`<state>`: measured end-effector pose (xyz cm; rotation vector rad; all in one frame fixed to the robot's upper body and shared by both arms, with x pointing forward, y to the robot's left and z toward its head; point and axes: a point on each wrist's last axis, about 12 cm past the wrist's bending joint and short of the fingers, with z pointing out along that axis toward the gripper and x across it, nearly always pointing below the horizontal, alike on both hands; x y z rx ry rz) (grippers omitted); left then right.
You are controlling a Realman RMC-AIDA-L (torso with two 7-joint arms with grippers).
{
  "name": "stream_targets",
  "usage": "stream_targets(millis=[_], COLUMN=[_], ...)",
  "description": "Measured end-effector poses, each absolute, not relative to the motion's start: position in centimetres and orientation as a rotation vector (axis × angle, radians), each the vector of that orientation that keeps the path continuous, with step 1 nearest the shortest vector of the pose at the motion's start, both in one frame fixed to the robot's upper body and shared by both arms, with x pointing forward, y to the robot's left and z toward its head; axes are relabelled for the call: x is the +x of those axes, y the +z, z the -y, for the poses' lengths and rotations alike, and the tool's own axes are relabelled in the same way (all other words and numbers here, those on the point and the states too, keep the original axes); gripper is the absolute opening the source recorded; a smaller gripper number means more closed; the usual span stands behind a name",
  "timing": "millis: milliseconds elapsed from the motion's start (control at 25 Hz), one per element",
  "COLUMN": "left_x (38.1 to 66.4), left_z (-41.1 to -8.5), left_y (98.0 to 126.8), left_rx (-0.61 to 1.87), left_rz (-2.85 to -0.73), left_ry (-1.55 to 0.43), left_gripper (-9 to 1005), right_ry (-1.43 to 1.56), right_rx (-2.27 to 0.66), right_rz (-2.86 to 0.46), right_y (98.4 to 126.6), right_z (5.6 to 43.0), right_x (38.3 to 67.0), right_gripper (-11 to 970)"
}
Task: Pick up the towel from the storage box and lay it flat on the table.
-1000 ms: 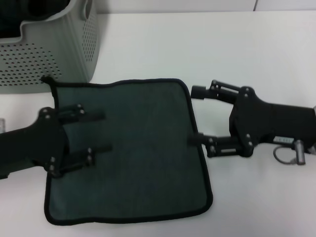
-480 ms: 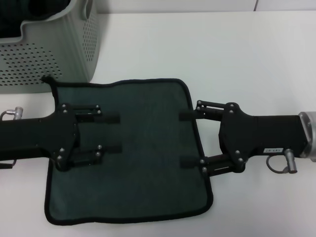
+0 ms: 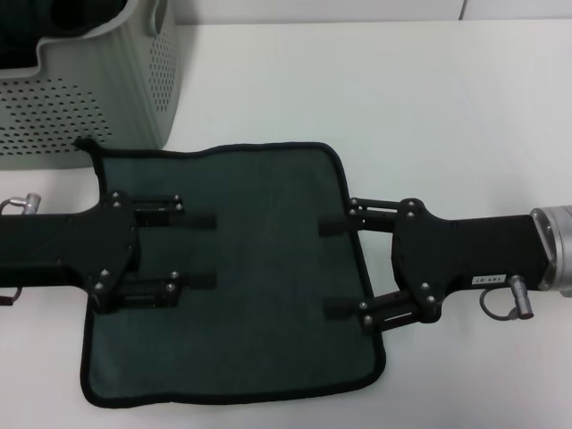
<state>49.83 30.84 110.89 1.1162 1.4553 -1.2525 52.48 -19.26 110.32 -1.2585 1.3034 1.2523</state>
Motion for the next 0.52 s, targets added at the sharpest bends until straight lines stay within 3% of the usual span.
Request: stream_targets(millis=[520], left_x=[49.94], left_z=[-30.9], left_y=[111.15], left_rx=[1.127], left_rz=[-1.439], left_ry=[-1.241], left_gripper=[732], right_ry=[1.309], right_rx=[-1.251], right_rz=[-1.274], right_y=[110.44], right_z=[19.13], right_x=[51.77], right_gripper=[886])
